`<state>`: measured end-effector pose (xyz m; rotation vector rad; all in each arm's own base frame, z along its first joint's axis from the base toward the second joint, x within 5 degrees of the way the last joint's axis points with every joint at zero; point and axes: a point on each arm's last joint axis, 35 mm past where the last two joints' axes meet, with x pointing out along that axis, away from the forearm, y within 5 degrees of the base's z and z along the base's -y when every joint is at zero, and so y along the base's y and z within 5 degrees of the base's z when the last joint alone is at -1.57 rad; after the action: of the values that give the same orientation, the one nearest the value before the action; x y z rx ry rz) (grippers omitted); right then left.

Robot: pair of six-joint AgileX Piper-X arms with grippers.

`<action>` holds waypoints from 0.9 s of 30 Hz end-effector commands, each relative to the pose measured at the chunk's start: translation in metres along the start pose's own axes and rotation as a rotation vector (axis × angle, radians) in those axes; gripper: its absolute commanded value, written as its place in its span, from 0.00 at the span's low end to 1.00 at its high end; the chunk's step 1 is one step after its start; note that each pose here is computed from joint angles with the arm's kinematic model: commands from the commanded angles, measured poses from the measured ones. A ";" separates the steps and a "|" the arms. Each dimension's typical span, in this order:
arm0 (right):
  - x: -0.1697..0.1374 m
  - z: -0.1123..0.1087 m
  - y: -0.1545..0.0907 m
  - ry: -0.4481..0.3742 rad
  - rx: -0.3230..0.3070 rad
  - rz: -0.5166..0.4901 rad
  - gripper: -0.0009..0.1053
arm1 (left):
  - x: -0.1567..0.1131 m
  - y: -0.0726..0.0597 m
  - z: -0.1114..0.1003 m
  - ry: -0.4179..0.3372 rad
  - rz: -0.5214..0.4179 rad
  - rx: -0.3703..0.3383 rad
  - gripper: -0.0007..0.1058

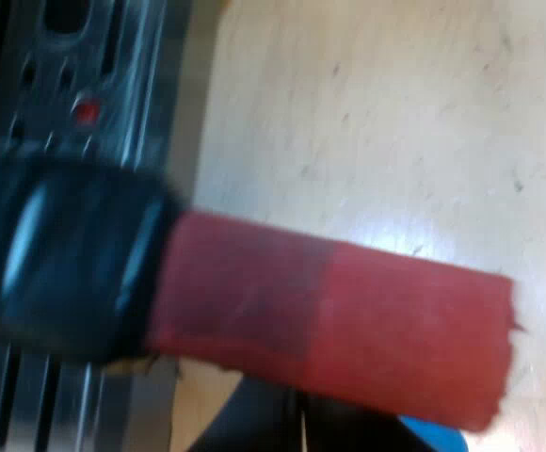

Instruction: Put the handle in the coffee machine

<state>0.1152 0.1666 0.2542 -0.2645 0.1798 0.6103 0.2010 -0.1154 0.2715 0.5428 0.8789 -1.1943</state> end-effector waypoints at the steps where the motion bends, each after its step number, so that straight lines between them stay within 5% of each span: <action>1: -0.011 0.003 -0.005 -0.002 -0.002 0.006 0.54 | 0.000 -0.013 0.022 -0.097 -0.040 0.105 0.01; 13: -0.026 0.011 -0.011 -0.054 0.020 0.040 0.57 | -0.001 -0.006 0.048 -0.270 0.083 0.220 0.01; 17: -0.026 0.011 -0.011 -0.056 0.019 0.054 0.57 | -0.002 -0.004 0.053 -0.306 0.102 0.208 0.01; 25: -0.026 0.011 -0.011 -0.056 0.019 0.054 0.57 | 0.000 -0.005 0.046 -0.236 0.107 0.121 0.01; 27: -0.026 0.011 -0.011 -0.056 0.019 0.054 0.57 | -0.004 -0.007 0.036 -0.158 0.129 0.087 0.01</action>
<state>0.1025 0.1480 0.2718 -0.2279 0.1459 0.6578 0.2021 -0.1345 0.2729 0.6054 0.7975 -1.1071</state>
